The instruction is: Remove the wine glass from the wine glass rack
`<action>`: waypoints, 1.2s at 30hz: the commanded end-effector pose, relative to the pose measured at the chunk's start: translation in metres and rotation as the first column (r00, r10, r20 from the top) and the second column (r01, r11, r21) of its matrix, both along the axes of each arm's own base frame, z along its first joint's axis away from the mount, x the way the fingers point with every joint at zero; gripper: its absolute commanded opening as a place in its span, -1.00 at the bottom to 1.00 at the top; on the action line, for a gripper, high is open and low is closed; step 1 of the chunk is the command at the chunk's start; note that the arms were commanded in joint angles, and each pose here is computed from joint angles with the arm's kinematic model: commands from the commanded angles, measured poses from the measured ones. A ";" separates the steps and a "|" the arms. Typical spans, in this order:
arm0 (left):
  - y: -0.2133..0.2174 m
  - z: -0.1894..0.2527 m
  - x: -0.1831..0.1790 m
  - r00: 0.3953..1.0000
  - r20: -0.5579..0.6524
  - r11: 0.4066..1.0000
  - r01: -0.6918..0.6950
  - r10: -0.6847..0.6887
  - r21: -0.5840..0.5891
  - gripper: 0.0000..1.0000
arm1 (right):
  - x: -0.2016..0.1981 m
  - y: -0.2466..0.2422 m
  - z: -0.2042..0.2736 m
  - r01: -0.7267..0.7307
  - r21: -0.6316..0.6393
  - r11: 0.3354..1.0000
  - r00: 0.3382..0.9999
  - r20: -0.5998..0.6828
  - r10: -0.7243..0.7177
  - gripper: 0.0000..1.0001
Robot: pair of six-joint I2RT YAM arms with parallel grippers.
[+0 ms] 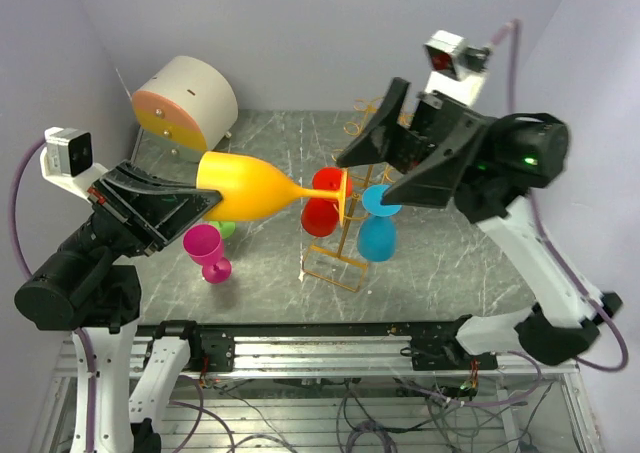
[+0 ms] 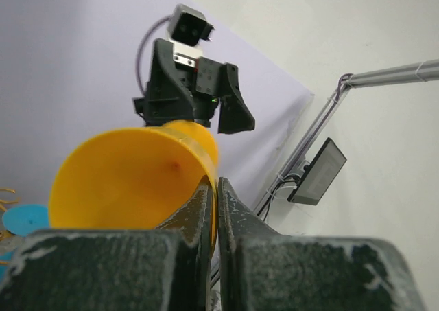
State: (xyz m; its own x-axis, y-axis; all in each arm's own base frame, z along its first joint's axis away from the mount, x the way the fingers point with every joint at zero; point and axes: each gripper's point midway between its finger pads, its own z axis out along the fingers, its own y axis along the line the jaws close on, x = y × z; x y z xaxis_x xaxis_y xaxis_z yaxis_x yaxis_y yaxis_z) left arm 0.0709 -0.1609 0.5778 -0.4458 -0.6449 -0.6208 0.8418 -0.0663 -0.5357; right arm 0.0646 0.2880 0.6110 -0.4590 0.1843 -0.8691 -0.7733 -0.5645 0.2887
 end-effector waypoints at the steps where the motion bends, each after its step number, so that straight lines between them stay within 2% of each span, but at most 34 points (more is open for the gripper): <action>1: 0.008 0.023 -0.008 0.989 0.097 0.993 -0.105 0.109 -0.044 -0.86 | 0.000 -0.022 0.004 0.340 0.041 0.940 0.924 0.171 -0.342 0.58; 2: 0.008 0.028 -0.010 0.981 0.123 0.989 -0.147 0.150 -0.033 -0.86 | 0.007 -0.027 0.004 0.440 0.037 0.897 0.880 0.180 -0.439 0.61; 5: 0.014 0.031 0.004 0.953 0.087 0.956 -0.293 0.290 0.022 -0.86 | 0.022 -0.053 0.004 0.648 0.034 0.761 0.746 0.173 -0.643 0.69; 8: 0.029 0.032 0.026 0.876 0.061 0.869 -0.483 0.479 0.104 -0.86 | 0.038 -0.070 -0.005 0.764 -0.036 0.645 0.642 0.150 -0.752 0.69; 10: 0.054 0.016 0.055 0.756 -0.023 0.741 -0.635 0.654 0.220 -0.86 | 0.051 -0.080 -0.013 0.821 -0.090 0.564 0.571 0.127 -0.811 0.65; 11: 0.073 0.017 0.063 0.659 -0.036 0.644 -0.721 0.752 0.256 -0.86 | 0.057 -0.083 -0.019 0.839 -0.119 0.530 0.543 0.121 -0.831 0.62; 12: 0.089 0.005 0.078 0.573 -0.059 0.558 -0.761 0.817 0.332 -0.86 | 0.061 -0.086 -0.025 0.853 -0.139 0.503 0.519 0.124 -0.846 0.60; 14: 0.113 -0.015 0.102 0.442 -0.059 0.418 -0.784 0.895 0.459 -0.86 | 0.070 -0.093 -0.037 0.879 -0.178 0.442 0.466 0.124 -0.876 0.55; 17: 0.145 -0.040 0.132 0.285 -0.015 0.232 -0.748 0.959 0.622 -0.86 | 0.080 -0.101 -0.054 0.902 -0.221 0.369 0.405 0.143 -0.903 0.52; 19: 0.165 -0.063 0.150 0.187 0.019 0.114 -0.675 0.982 0.729 -0.86 | 0.084 -0.105 -0.064 0.910 -0.245 0.333 0.377 0.159 -0.912 0.52; 22: 0.196 -0.099 0.176 0.052 0.089 -0.048 -0.525 0.995 0.850 -0.86 | 0.085 -0.108 -0.072 0.913 -0.257 0.316 0.365 0.174 -0.915 0.51; 25: 0.212 -0.128 0.192 -0.029 0.145 -0.143 -0.421 0.989 0.895 -0.86 | 0.086 -0.111 -0.078 0.918 -0.265 0.297 0.350 0.184 -0.918 0.49; 28: 0.219 -0.165 0.212 -0.050 0.180 -0.187 -0.306 0.982 0.934 -0.86 | 0.084 -0.113 -0.081 0.916 -0.270 0.295 0.351 0.189 -0.917 0.48; 31: 0.221 -0.199 0.230 -0.052 0.192 -0.199 -0.235 0.980 0.951 -0.86 | 0.079 -0.116 -0.082 0.915 -0.268 0.302 0.356 0.183 -0.916 0.45; 36: 0.220 -0.229 0.255 -0.063 0.179 -0.189 -0.225 0.982 0.956 -0.86 | 0.067 -0.120 -0.080 0.907 -0.257 0.334 0.382 0.165 -0.909 0.43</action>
State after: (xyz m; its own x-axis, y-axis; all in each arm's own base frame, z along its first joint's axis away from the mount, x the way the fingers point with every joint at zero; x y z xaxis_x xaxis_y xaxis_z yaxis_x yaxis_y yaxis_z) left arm 0.3121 0.0494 0.3430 -0.5138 -0.3388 -0.7882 -0.5206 0.8533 -0.0274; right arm 0.1359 0.1704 0.5331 -0.1615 0.2621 -0.9514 -0.7505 0.5934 0.2909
